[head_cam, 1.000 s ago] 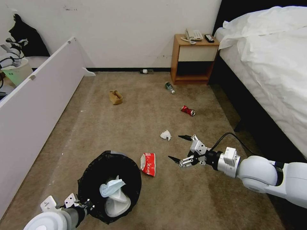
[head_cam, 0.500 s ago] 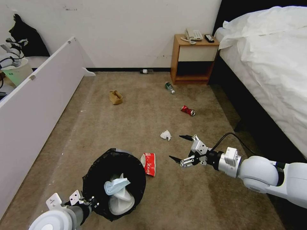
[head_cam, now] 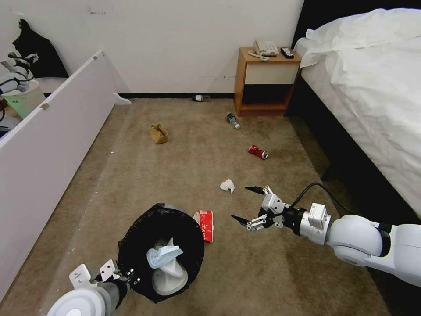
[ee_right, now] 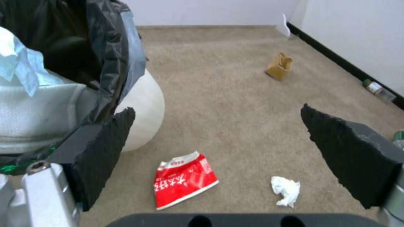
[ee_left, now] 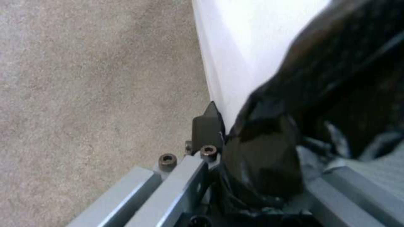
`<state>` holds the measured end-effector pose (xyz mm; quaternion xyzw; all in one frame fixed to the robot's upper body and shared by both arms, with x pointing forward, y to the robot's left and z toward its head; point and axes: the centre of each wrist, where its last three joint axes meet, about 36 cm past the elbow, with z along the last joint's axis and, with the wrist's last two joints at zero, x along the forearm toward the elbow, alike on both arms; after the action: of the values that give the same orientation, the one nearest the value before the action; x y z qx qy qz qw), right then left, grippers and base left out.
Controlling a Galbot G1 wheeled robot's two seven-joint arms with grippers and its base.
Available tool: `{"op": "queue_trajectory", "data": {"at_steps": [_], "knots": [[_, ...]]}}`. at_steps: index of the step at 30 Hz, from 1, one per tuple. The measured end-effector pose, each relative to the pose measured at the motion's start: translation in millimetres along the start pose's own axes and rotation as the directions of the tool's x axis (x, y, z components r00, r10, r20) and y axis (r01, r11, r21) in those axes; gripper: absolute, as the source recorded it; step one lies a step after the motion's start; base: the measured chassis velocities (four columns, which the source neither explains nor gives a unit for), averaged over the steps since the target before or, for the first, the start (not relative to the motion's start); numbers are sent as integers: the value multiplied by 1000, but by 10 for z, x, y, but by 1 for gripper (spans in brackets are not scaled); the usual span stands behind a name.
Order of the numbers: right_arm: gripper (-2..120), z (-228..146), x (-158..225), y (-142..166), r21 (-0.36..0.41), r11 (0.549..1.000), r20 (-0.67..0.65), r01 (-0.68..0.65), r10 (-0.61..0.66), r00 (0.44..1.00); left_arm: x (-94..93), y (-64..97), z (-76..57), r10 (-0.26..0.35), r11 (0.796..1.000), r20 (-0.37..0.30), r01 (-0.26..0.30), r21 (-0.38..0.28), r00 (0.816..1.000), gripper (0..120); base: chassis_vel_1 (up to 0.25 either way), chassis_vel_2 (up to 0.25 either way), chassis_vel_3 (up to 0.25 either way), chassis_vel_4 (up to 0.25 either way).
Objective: Pick up the trash bin and place the garbage on the floor into it.
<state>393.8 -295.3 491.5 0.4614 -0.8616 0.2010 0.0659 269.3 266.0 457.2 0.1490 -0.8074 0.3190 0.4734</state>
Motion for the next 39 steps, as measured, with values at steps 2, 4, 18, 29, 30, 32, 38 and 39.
{"op": "queue_trajectory", "data": {"at_steps": [2,4,18,29,30,32,38,39], "knots": [[100,-6,-5,10,-4,1000,6,3,-3,1000,-3,-4,4,1,1000,3,-1,4,1000,0,0,0,0,0],[100,-7,-6,11,-4,1000,7,4,-3,1000,-4,-4,5,1,1000,4,-1,6,1000,0,0,0,0,0],[100,-3,-21,3,1,1000,8,15,-15,1000,-30,-13,28,0,1000,13,0,15,1000,0,0,0,0,0],[100,-3,-18,-4,3,1000,8,17,-17,1000,-39,-13,31,3,1000,19,-3,10,1000,0,0,0,0,0],[100,-2,-14,-4,2,1000,8,16,-16,1000,-42,-12,30,4,1000,19,-4,9,1000,0,0,0,0,0],[100,-2,-11,-4,2,1000,8,16,-16,1000,-45,-14,31,4,1000,19,-4,9,1000,0,0,0,0,0],[100,-2,2,-3,4,1000,7,24,-24,1000,-61,-18,43,2,1000,19,-2,5,1000,0,0,0,0,0],[100,-2,2,-3,4,1000,7,24,-24,1000,-61,-18,43,2,1000,19,-2,5,1000,0,0,0,0,0]]}}
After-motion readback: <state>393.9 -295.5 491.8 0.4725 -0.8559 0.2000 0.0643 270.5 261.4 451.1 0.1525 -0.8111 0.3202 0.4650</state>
